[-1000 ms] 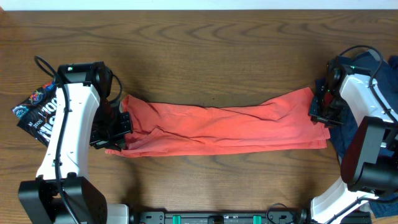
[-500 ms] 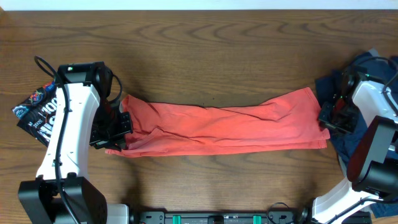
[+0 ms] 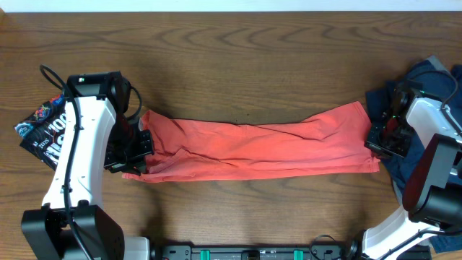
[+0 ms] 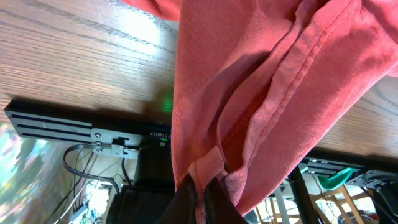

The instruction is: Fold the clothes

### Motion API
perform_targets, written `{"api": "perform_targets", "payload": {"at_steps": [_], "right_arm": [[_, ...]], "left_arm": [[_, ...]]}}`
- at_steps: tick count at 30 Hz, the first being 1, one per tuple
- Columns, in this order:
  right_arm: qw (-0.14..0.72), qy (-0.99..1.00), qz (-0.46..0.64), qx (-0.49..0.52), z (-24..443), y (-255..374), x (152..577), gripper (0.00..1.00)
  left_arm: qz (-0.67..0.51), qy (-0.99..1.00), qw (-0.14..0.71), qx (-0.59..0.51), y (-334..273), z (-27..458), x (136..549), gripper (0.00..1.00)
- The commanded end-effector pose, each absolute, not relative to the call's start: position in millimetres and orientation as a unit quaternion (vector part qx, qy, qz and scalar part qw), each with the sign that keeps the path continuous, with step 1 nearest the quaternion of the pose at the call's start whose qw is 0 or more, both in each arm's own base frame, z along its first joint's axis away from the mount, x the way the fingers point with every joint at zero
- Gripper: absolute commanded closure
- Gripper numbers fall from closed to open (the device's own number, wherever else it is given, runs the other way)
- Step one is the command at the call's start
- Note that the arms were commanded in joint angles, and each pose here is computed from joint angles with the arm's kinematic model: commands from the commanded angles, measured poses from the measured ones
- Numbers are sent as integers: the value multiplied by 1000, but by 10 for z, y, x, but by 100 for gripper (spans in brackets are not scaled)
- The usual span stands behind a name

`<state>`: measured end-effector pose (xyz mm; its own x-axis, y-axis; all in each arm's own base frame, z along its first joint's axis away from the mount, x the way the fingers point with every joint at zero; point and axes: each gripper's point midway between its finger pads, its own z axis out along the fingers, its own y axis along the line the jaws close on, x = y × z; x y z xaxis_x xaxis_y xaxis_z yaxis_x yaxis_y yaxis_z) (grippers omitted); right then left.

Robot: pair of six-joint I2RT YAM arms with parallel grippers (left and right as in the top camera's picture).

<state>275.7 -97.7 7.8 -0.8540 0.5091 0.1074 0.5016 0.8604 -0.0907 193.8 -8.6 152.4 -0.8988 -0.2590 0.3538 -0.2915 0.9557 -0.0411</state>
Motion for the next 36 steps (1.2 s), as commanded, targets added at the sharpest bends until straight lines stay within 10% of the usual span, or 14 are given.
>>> {"api": "perform_targets", "payload": {"at_steps": [1,17,24,36], "right_arm": [[47,-958,66,-275,139,-1129,2835,84],[15,-965,18,-260,30,-1015,3064,71],[16,-965,9,-260,-22,-990,3087,99],[46,-965,-1,-259,406,-915,2943,99]], "left_arm": [[35,-972,182,148,-58,1570,1852,94],[35,-971,182,148,-58,1571,1851,94],[35,-971,182,148,-58,1571,1851,94],[35,-972,182,148,-58,1570,1852,94]]}}
